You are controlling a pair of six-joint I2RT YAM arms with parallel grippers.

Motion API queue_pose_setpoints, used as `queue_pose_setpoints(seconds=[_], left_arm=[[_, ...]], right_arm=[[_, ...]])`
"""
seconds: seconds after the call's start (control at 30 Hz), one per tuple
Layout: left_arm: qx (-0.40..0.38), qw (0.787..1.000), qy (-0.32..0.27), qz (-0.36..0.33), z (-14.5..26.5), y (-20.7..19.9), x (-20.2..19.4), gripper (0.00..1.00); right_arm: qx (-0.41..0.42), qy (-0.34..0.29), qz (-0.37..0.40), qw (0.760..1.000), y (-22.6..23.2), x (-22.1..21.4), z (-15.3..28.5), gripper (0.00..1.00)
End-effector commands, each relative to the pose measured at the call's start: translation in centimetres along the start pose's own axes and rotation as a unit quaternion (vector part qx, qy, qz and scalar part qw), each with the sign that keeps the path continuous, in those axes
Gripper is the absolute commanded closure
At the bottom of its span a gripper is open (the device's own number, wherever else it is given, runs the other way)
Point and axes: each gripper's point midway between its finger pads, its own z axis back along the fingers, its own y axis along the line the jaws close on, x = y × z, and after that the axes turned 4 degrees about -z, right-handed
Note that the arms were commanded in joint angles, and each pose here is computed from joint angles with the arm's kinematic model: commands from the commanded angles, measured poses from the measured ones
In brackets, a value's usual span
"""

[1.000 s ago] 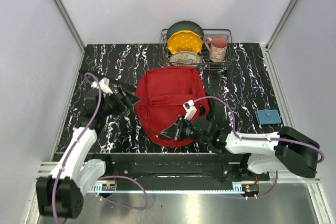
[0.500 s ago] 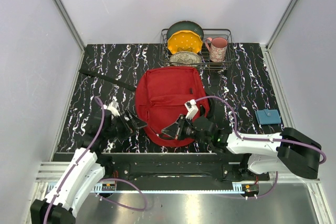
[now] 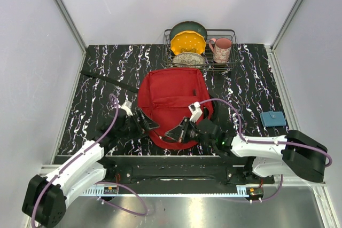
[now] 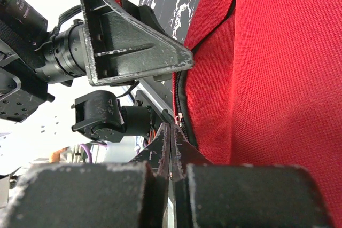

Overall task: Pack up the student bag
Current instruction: Zip the student bag at the center of the board.

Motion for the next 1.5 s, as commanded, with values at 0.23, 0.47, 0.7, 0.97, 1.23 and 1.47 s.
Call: queue_pose_setpoints(seconds=[0.23, 0.47, 0.7, 0.97, 1.23, 1.47], left_arm=[[-0.024, 0.997, -0.067, -0.009, -0.7, -2.4, 2.8, 0.61], [0.015, 0.996, -0.079, -0.028, -0.3, -1.5, 3.5, 0.89], [0.022, 0.995, -0.094, -0.029, 0.3, -1.0, 4.4, 0.97], [0.058, 0.991, -0.119, -0.031, 2.2, 1.1, 6.3, 1.0], [0.077, 0.986, -0.146, -0.035, 4.4, 1.9, 8.6, 1.0], [0.072, 0.985, -0.149, -0.041, 5.0, 1.6, 9.3, 1.0]], right_arm=[[0.017, -0.011, -0.015, 1.0, 0.6, 0.3, 2.0, 1.0], [0.001, -0.042, -0.023, 0.999, -0.5, 1.2, 4.2, 1.0], [-0.013, -0.071, -0.025, 0.997, -1.0, 2.4, 6.0, 1.0], [-0.031, -0.134, -0.025, 0.99, -1.8, 4.7, 9.3, 1.0], [-0.056, -0.147, 0.007, 0.987, -1.5, 5.9, 10.2, 1.0], [-0.069, -0.129, 0.0, 0.989, -2.1, 5.1, 9.3, 1.0]])
